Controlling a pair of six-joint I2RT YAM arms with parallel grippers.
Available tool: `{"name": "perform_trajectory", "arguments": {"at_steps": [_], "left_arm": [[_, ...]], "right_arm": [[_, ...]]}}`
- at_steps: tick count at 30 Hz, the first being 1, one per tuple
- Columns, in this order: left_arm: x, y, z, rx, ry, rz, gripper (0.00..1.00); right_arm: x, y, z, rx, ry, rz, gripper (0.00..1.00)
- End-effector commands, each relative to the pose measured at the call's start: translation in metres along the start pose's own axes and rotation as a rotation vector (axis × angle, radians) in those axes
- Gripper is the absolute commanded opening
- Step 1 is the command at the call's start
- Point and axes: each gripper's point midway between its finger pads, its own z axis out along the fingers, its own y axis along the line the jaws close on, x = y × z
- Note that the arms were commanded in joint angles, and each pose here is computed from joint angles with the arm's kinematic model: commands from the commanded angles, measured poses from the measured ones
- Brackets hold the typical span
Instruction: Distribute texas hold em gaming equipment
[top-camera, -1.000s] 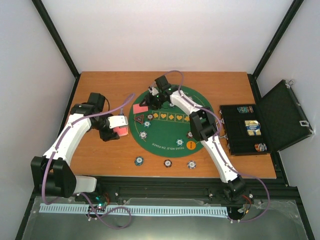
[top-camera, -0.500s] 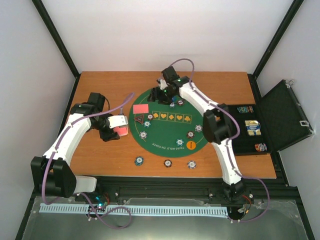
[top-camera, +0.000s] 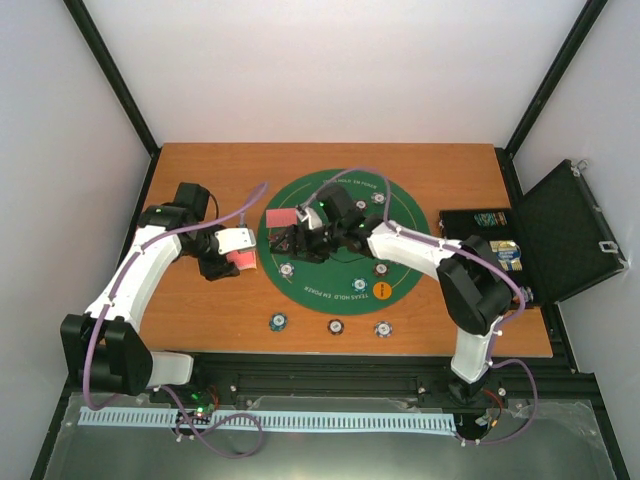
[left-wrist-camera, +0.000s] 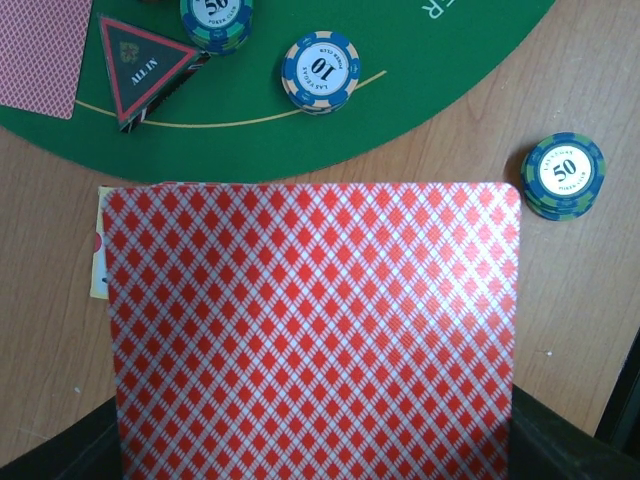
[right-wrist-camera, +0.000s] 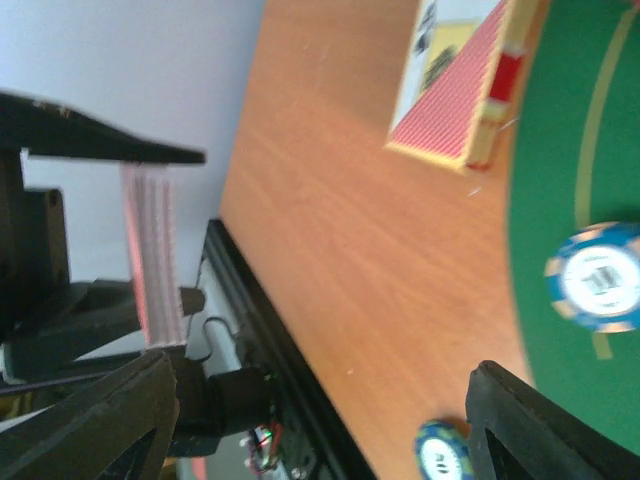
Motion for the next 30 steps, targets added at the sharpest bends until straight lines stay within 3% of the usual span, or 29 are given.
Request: {"name": "perform_trajectory", "arguments": {"at_steps": [1, 11, 30], "left_arm": [[-0.01, 0.0, -0.014, -0.016, -0.033, 0.02, 0.25], [-0.01, -0.006, -0.018, -0.018, -0.039, 0.034, 0.24], [-0.013, -0.011, -0.025, -0.025, -0.063, 0.058, 0.22]], "right_arm": [[0.005, 0.061, 0.004, -0.185, -0.026, -0.081, 0.79], [0.025, 0.072, 0.033, -0.247, 0.008, -0.07, 0.77], [0.022, 0.09, 0.084, -0.335, 0.065, -0.027, 0.7]]}}
